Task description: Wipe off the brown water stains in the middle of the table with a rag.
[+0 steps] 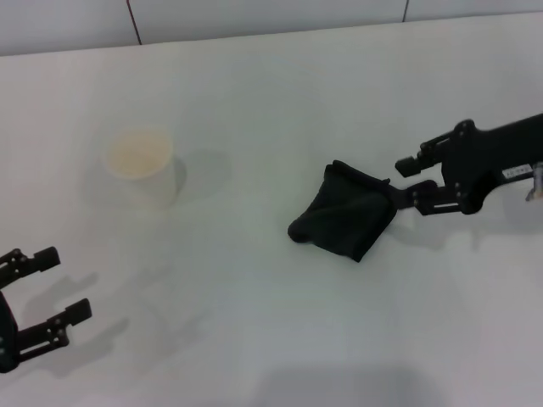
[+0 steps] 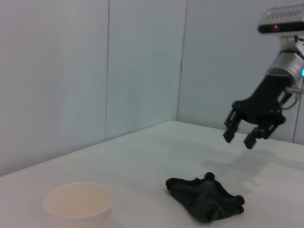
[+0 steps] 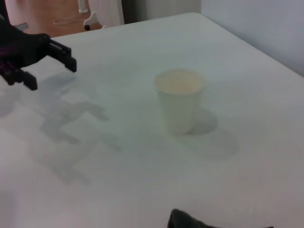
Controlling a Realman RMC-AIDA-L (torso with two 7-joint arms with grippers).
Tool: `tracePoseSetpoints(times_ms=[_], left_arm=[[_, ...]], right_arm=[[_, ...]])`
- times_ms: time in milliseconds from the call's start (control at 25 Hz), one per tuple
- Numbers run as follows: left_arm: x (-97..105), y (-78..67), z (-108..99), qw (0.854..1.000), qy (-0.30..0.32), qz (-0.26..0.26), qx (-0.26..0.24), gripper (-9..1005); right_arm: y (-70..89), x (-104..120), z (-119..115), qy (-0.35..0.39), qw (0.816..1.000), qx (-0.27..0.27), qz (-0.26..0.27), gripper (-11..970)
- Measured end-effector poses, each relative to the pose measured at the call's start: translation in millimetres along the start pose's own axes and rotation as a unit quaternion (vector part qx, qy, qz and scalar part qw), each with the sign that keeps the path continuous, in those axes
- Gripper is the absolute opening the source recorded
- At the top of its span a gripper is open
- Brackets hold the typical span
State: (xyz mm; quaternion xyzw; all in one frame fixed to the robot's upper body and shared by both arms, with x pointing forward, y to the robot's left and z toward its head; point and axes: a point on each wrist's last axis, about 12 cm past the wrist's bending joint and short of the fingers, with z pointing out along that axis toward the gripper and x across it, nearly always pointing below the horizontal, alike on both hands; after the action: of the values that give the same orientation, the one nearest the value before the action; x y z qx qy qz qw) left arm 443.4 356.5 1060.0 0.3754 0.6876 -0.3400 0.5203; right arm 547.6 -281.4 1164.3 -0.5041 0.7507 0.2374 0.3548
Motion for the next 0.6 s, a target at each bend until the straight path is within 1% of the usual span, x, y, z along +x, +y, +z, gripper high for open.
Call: tracePoseSetpoints(times_ms=[280, 440, 600], left_arm=[[-1.1, 0.2, -5.6, 1.000, -0.001, 0.000, 0.001, 803], [-1.1, -0.6, -8.7, 1.000, -0.002, 0.000, 0.001, 803], [-1.0, -0.9, -9.4, 1.000, -0.002, -0.001, 0.001, 802]], right_arm=[[4.9, 17.1, 5.9, -0.042, 0.999, -0.020, 0.003, 438], [6.0, 24.5, 3.7, -0.075, 0.997, -0.017, 0.005, 438], [6.5, 31.8, 4.9, -0.086, 0.996, -0.017, 0.010, 438]])
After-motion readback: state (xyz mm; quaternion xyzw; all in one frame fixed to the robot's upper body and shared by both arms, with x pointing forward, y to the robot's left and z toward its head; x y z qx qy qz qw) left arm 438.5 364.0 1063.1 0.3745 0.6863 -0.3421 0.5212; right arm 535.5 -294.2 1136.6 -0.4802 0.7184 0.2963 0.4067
